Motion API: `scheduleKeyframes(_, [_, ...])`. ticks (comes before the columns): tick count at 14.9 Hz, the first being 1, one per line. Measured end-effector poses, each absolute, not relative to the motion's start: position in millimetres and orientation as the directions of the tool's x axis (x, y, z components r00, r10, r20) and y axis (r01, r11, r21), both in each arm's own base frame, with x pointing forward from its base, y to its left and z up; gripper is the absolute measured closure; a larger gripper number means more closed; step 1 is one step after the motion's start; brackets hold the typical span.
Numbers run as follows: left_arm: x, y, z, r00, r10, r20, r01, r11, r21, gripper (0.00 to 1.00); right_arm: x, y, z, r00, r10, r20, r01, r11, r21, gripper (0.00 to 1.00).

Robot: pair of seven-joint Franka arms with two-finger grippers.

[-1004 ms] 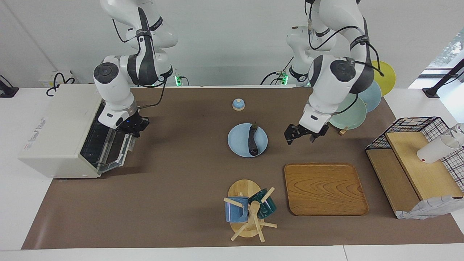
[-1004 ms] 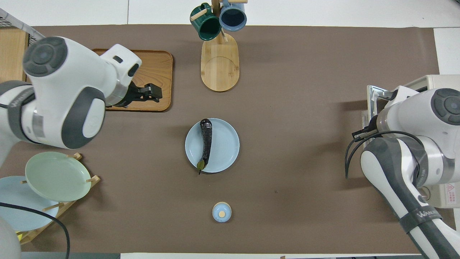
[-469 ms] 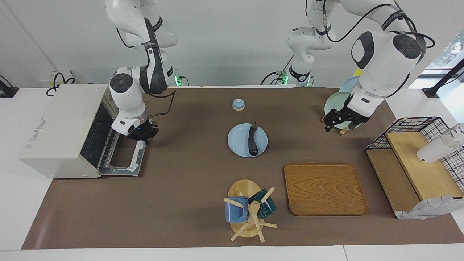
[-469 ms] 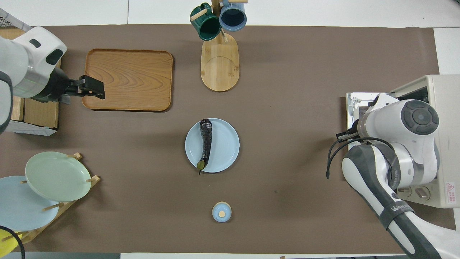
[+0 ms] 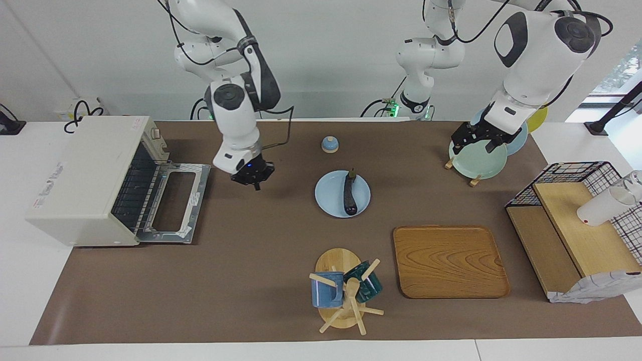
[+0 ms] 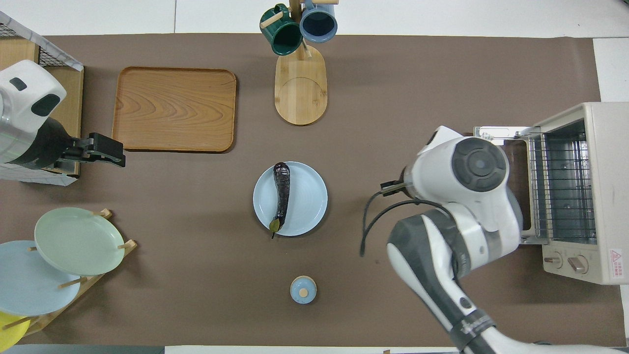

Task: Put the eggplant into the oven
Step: 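Move the right gripper to the plate and grasp the eggplant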

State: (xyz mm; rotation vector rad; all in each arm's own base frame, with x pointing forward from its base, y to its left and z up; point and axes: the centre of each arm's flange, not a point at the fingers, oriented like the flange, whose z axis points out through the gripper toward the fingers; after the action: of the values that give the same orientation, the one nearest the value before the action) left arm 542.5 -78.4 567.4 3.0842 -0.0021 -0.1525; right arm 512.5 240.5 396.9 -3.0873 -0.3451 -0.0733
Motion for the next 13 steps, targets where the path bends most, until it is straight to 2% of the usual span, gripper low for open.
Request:
scheduleKeyframes(3, [537, -80, 570, 0.995, -0.01, -0.104, -0.005, -0.999, 0.05, 0.0, 492, 343, 419, 0.982, 0.172, 0.078, 0.177, -0.983, -0.053, 0.99])
scheduleKeyframes(5, [535, -79, 574, 0.994, -0.014, -0.106, -0.01, -0.999, 0.041, 0.0, 484, 414, 420, 0.981, 0.166, 0.098, 0.173, -0.982, -0.071, 0.87])
scheduleKeyframes(8, [533, -80, 582, 0.994, -0.023, -0.108, -0.021, -0.999, 0.025, 0.0, 477, 506, 392, 0.979, 0.161, 0.126, 0.172, -0.981, -0.085, 0.87])
scheduleKeyframes(10, [533, -82, 583, 0.994, -0.027, -0.107, -0.024, -0.999, 0.023, 0.0, 478, 528, 365, 0.973, 0.162, 0.161, 0.181, -0.978, -0.107, 0.83])
scheduleKeyframes(13, [533, -83, 584, 0.994, -0.029, -0.107, -0.027, -0.999, 0.023, 0.0, 480, 530, 338, 0.967, 0.174, 0.185, 0.195, -0.976, -0.102, 0.56])
